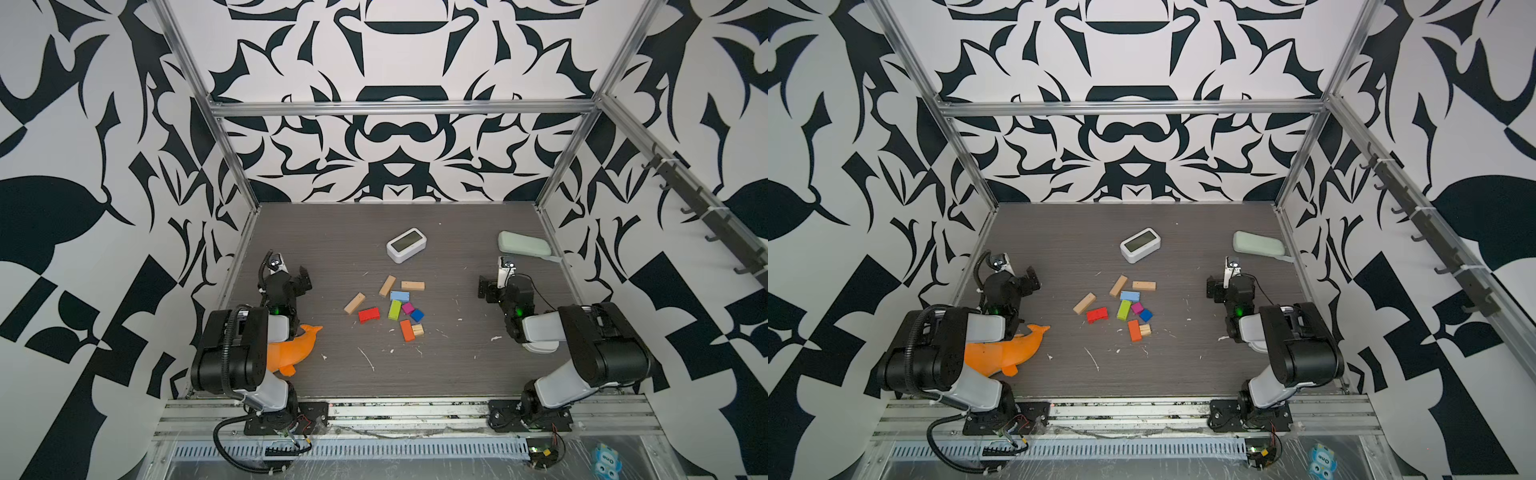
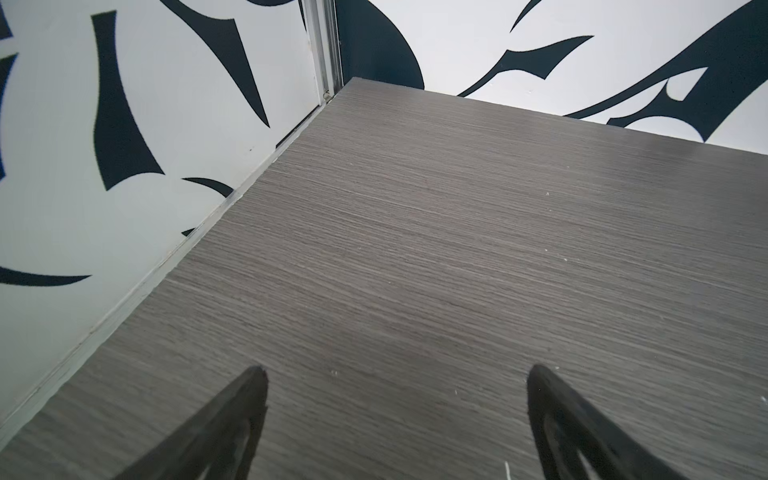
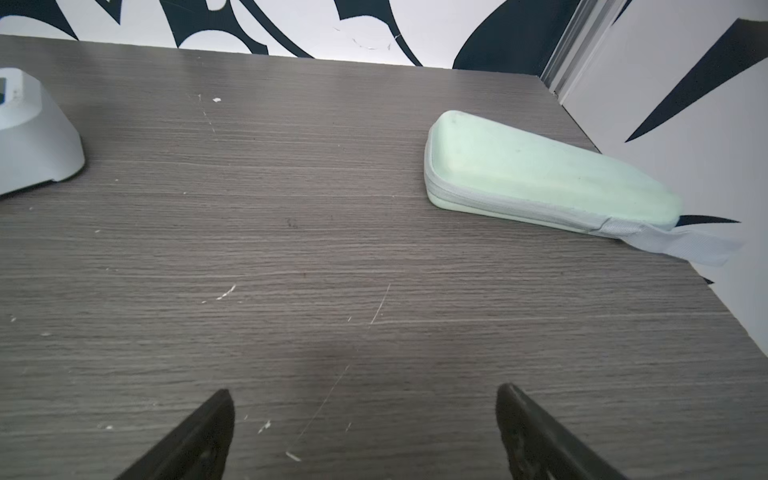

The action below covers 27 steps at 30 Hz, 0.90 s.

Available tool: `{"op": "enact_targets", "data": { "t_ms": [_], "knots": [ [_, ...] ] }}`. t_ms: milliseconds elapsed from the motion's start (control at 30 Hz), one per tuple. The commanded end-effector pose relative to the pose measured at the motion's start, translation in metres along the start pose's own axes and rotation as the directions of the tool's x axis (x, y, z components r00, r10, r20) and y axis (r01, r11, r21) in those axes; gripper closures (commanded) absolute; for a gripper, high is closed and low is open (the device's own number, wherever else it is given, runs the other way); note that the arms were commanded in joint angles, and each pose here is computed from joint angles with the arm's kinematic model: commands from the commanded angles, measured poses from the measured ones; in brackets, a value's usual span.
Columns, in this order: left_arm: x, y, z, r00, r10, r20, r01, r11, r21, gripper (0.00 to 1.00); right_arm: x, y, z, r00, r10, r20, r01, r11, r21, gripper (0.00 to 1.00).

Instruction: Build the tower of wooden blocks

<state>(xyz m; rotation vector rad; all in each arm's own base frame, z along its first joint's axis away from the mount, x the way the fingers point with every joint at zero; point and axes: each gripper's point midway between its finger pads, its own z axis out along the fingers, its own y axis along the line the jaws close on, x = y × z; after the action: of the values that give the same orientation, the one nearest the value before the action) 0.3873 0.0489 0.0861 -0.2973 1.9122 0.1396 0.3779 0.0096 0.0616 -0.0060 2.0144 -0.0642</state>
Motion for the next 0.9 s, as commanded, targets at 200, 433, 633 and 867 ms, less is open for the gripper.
{"op": "enact_targets", "data": {
  "t_ms": [200, 433, 633, 867],
  "knots": [
    [-0.0054, 0.0017, 0.0001, 1.000, -0.009, 0.022, 0.009, 1.000, -0.006, 0.01, -0.0200, 0.0000, 0.0011, 0.998, 0.003, 0.058, -0.003, 1.000, 0.000, 0.00],
    [-0.0047, 0.0016, 0.0001, 1.000, -0.011, 0.020, 0.011, 1.000, -0.006, 0.00, -0.0199, 0.0006, 0.0012, 0.998, 0.002, 0.058, -0.002, 1.000, -0.003, 0.00],
    [-0.0044, 0.0022, 0.0007, 1.000, -0.013, 0.018, 0.013, 1.000, -0.010, 0.01, -0.0193, -0.0053, 0.0017, 0.998, 0.014, 0.056, -0.015, 0.999, 0.030, 0.00],
    [-0.0068, -0.0017, -0.0037, 0.998, 0.030, 0.048, -0.029, 0.999, -0.033, 0.01, -0.0237, -0.0042, -0.0017, 0.997, 0.012, 0.079, -0.016, 0.999, 0.051, 0.00]
  ]
}}
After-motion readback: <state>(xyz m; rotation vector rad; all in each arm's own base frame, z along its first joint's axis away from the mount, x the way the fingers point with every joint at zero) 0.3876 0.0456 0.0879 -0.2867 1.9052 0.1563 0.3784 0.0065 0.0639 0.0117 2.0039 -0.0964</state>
